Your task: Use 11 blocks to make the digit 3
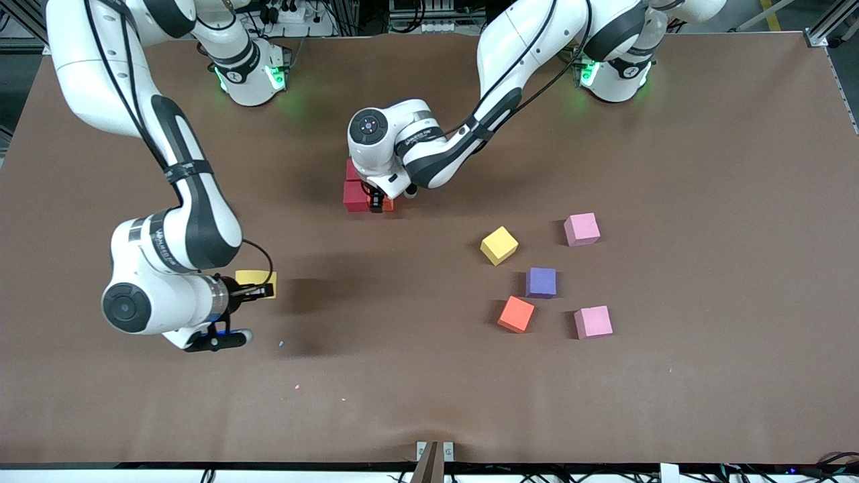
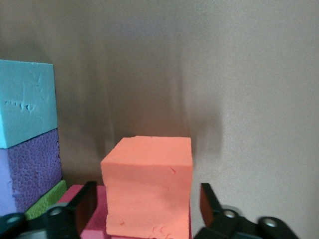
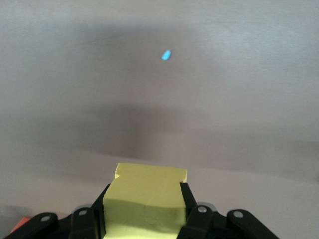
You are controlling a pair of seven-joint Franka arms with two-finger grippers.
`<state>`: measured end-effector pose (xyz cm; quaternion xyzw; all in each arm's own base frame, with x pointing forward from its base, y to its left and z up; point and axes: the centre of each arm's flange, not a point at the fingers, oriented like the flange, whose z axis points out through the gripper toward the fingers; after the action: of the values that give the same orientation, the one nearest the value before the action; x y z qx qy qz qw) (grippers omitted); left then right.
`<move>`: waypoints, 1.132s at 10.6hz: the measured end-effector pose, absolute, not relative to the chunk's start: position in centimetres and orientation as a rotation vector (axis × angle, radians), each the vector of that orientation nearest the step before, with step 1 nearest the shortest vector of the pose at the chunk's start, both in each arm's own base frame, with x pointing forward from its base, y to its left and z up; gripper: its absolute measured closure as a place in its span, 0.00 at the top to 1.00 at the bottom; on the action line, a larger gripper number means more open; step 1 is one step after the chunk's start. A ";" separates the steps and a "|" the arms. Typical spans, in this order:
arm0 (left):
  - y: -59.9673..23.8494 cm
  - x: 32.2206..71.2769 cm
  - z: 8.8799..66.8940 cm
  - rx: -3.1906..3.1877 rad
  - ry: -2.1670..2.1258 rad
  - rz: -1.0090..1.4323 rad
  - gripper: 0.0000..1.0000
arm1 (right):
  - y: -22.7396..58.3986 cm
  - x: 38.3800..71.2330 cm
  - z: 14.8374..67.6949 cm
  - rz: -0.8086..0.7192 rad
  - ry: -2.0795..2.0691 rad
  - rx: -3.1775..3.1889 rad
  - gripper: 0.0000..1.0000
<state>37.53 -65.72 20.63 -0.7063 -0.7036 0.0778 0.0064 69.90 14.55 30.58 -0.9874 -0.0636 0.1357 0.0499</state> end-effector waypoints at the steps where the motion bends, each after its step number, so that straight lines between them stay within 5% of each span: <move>1: -65.7 37.7 21.0 -2.201 -2.199 0.242 1.00 | 15.1 69.8 30.7 0.413 -0.206 -3.004 0.56; 7: -64.5 38.4 29.4 -2.345 -2.027 0.160 1.00 | 19.4 68.6 31.2 0.421 -0.300 -3.001 0.56; 12: -54.2 45.1 32.1 -2.487 -1.787 0.081 1.00 | 24.1 65.6 29.9 0.320 -0.401 -3.007 0.56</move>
<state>45.07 -54.20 32.09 -0.8112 -0.5829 0.0265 0.0390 65.58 24.09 29.90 -0.9847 -0.1312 0.1048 0.0457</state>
